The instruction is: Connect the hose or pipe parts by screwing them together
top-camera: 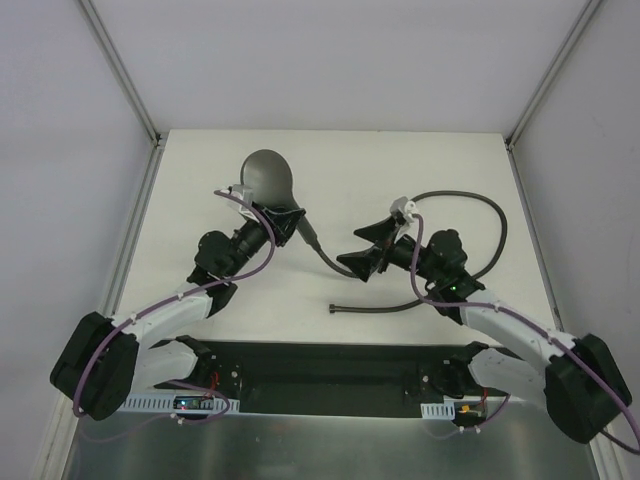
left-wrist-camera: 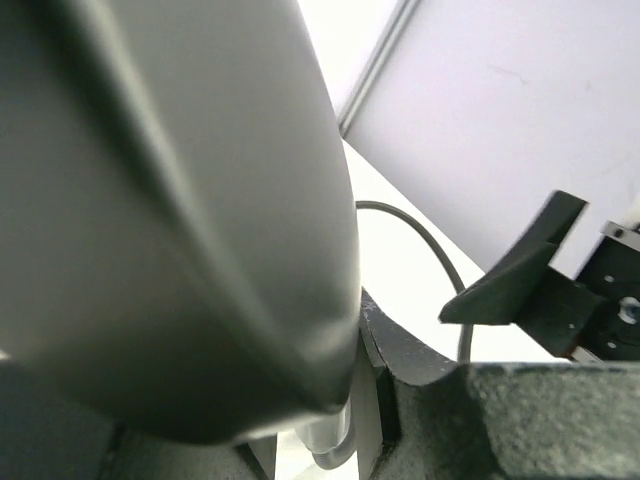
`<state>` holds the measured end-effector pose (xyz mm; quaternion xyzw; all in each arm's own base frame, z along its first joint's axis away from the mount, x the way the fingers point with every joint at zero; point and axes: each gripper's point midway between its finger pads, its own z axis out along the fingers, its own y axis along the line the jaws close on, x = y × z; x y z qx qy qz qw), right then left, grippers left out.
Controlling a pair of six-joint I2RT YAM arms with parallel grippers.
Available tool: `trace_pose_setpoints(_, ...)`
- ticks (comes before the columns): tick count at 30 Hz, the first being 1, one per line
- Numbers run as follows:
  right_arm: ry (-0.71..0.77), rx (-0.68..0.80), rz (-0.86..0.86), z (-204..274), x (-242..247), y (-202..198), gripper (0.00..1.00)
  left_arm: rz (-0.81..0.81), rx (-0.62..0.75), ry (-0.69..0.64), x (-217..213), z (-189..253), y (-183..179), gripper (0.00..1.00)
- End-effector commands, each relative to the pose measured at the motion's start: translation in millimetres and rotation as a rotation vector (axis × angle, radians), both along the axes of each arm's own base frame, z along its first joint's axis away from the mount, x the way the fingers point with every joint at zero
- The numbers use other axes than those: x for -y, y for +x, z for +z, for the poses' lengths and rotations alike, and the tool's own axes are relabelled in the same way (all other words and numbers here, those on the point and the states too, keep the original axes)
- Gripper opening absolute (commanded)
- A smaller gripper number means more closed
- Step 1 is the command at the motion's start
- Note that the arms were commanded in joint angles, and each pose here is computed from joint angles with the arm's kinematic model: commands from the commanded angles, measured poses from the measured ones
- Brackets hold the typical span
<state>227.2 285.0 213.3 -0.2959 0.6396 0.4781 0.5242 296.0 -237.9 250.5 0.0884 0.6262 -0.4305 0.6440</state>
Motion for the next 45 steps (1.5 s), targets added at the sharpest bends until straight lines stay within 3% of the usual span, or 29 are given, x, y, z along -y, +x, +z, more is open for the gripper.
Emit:
trace_pose_setpoints(1,-0.126,-0.075,-0.341,-13,48,24,0.96,0.113,0.055,-0.080,-19,57,11,0.00)
trace_pose_setpoints(7,-0.226,-0.233,-0.611,-27,98,21,0.96,0.168,-0.096,-0.197,-31,61,11,0.00)
trace_pose_setpoints(9,-0.274,-0.267,-0.675,-38,111,16,0.96,0.174,-0.147,-0.186,-32,55,10,0.00)
trace_pose_setpoints(14,-0.206,-0.358,-0.804,-46,133,9,0.96,0.283,-0.276,-0.119,-50,39,12,0.00)
trace_pose_setpoints(24,-0.190,-0.388,-0.780,-33,136,-5,0.96,0.378,-0.416,-0.081,-70,-4,24,0.00)
trace_pose_setpoints(35,-0.165,-0.400,-0.760,-20,134,-10,0.96,0.288,-0.505,-0.223,-77,-46,49,0.00)
trace_pose_setpoints(42,-0.155,-0.361,-0.719,-13,131,-13,0.96,0.260,-0.536,-0.143,-71,-85,65,0.01)
trace_pose_setpoints(45,-0.169,-0.361,-0.728,-14,132,-13,0.96,0.224,-0.575,-0.172,-69,-99,66,0.03)
